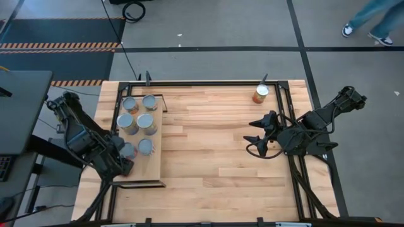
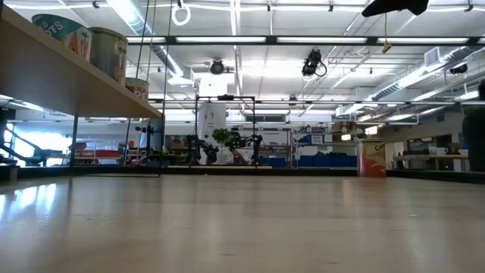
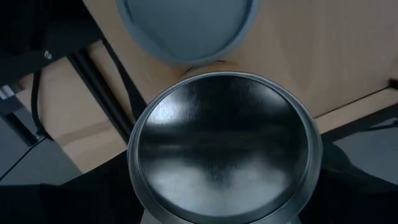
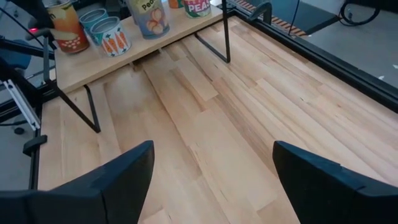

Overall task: Pick and place cans onto a shelf
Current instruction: Put the bottom canned corn on the shelf

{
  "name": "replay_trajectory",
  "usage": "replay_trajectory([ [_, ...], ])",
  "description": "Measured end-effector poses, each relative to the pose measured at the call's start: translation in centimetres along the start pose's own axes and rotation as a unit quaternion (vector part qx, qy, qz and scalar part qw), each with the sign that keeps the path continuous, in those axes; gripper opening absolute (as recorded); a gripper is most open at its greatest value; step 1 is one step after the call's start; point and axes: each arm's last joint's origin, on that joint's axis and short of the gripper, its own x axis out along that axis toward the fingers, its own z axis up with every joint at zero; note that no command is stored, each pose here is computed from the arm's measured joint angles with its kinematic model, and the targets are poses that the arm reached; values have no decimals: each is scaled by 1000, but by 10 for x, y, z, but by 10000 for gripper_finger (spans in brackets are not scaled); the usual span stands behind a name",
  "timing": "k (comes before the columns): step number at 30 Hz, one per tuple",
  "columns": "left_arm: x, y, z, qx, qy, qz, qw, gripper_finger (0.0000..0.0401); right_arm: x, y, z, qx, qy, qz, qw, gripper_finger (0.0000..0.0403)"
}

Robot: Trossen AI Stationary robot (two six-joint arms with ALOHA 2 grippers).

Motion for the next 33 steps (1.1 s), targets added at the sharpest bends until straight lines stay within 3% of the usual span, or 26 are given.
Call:
replay_trajectory([
  [10,0,-1,-2,10,20,0,1000,317,0,0,0,1,0,0,1000,362],
  [21,0,-3,-4,6,21,-11,1000,310,0,0,0,-2,0,0,1000,364],
  [28,0,-5,-5,8,27,-19,999,353,0,0,0,-2,1,0,1000,364],
  [33,0,-4,-5,15,35,-14,999,362,0,0,0,-5,1,0,1000,365],
])
